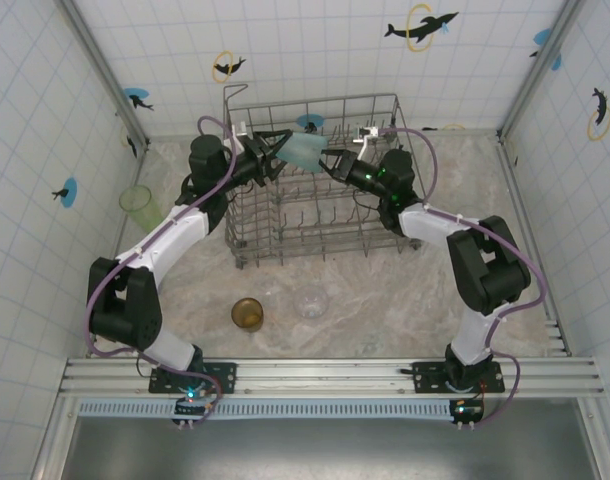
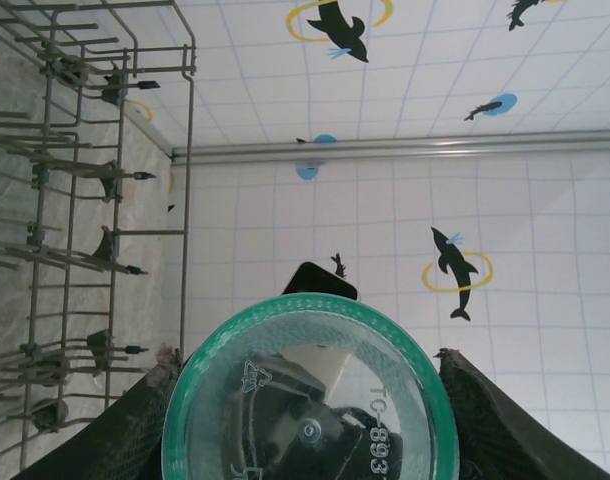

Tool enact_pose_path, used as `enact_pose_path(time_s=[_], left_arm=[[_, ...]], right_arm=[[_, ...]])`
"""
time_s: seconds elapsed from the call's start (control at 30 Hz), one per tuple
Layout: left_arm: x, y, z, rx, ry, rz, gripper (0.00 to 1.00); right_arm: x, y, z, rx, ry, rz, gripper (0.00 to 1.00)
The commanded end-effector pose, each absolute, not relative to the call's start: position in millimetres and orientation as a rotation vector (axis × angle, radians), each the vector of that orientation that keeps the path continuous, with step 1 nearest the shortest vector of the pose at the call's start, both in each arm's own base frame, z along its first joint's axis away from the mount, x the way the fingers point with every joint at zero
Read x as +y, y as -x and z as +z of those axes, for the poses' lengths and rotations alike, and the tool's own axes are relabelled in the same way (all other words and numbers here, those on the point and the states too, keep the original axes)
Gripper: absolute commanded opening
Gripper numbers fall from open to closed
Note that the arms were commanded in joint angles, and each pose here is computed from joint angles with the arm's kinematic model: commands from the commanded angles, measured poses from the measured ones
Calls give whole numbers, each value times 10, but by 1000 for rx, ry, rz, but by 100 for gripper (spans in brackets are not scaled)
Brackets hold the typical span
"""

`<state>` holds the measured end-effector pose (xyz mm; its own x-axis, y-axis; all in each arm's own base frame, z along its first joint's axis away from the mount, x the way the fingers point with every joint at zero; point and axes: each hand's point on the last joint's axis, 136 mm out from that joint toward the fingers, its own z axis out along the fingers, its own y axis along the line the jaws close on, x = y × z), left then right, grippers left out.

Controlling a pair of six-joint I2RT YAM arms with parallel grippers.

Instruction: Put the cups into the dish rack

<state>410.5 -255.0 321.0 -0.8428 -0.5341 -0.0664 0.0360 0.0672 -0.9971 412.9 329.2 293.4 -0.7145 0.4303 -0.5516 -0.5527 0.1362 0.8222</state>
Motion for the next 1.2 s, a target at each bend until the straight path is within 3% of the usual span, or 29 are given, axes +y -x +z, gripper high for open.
enact_pose_path(time_s=[0.0,0.13,0.3,0.4,0.63,1.03,1.17], left_arm=[[-2586,-4003,3306,1922,436,-1848,0],[-2584,-4002,3341,1910,417,-1843,0],[-2584,-4008,3467,1868,367,-1841,0],[-2589,-4058,3529,1849,342,-1822,0],[-2598,-4225,3582,1841,310,-1740,0],[-2243,-4811,3235,1949,297,-1093,0],[-2154,-4996,3117,1971,272,-917,0]], right_arm=[[3308,-4133,3115,1610,173,1660,0],[3313,-4134,3121,1617,179,1655,0],[3277,-4126,3103,1642,178,1650,36],[3203,-4136,3071,1662,160,1625,49],[2926,-4170,2949,1740,100,1550,64],[2181,-4102,2781,1910,75,1147,83],[1923,-4016,2795,1933,73,982,96]])
